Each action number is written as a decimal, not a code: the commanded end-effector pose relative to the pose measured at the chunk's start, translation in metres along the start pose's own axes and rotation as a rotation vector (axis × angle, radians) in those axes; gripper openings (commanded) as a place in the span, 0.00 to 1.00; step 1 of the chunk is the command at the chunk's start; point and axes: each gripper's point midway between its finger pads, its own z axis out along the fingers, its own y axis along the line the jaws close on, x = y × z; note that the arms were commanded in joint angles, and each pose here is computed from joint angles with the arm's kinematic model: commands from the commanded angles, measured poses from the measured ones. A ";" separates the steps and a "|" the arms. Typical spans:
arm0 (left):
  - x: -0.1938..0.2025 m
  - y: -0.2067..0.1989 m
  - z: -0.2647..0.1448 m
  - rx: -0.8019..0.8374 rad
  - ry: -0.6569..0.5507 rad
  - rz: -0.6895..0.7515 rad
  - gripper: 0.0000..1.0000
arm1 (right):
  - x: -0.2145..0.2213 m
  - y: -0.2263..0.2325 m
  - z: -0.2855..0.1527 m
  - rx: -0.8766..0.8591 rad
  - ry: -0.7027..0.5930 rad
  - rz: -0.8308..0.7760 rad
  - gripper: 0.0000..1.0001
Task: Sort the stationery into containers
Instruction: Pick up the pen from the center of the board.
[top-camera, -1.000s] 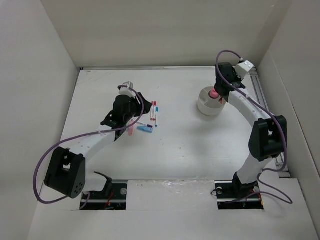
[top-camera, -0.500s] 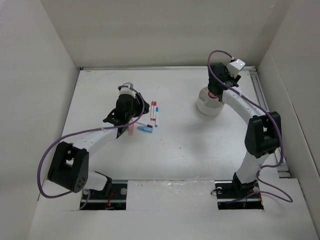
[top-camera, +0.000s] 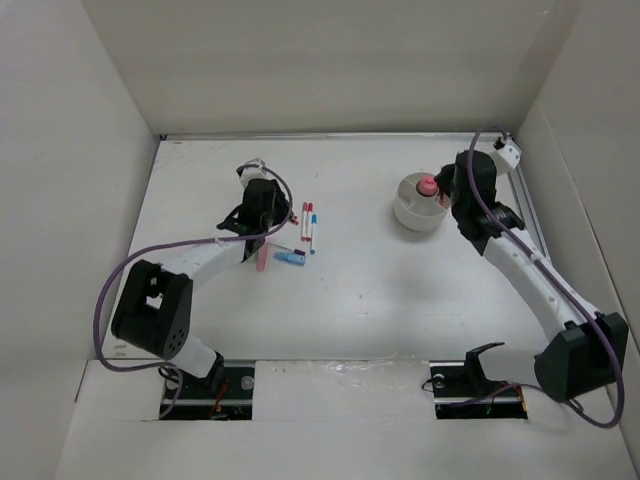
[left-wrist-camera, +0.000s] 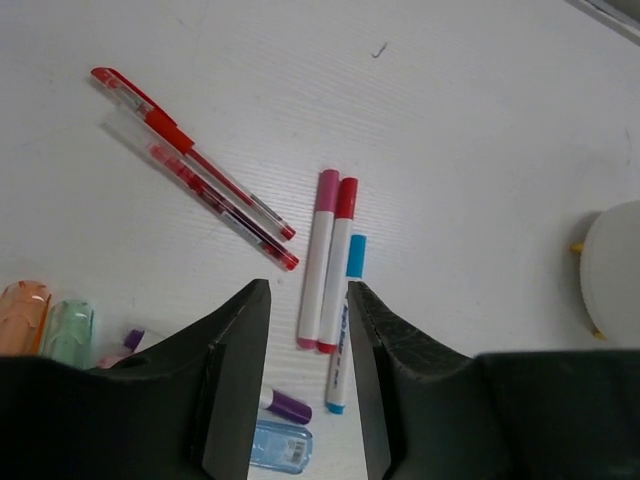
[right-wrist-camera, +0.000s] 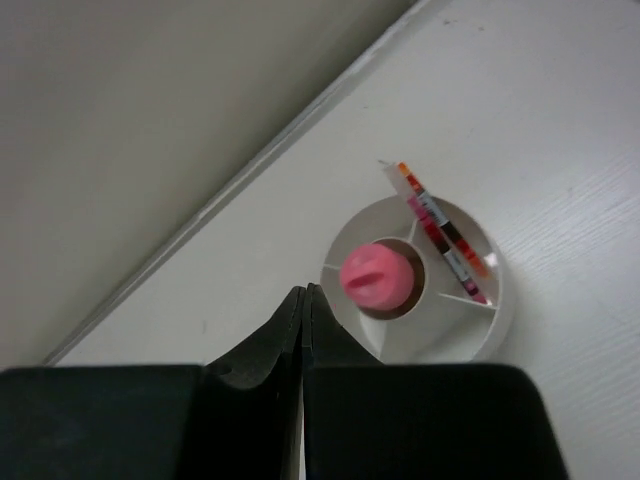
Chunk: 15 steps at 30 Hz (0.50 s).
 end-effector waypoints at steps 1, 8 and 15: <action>-0.013 0.009 0.013 -0.100 -0.042 -0.017 0.33 | 0.033 0.037 -0.028 -0.240 0.118 0.092 0.00; -0.012 0.036 0.050 -0.234 -0.006 -0.078 0.16 | 0.079 0.039 -0.069 -0.344 0.233 0.040 0.11; 0.000 0.037 0.073 -0.295 0.057 -0.137 0.16 | 0.103 0.038 -0.083 -0.391 0.313 0.015 0.38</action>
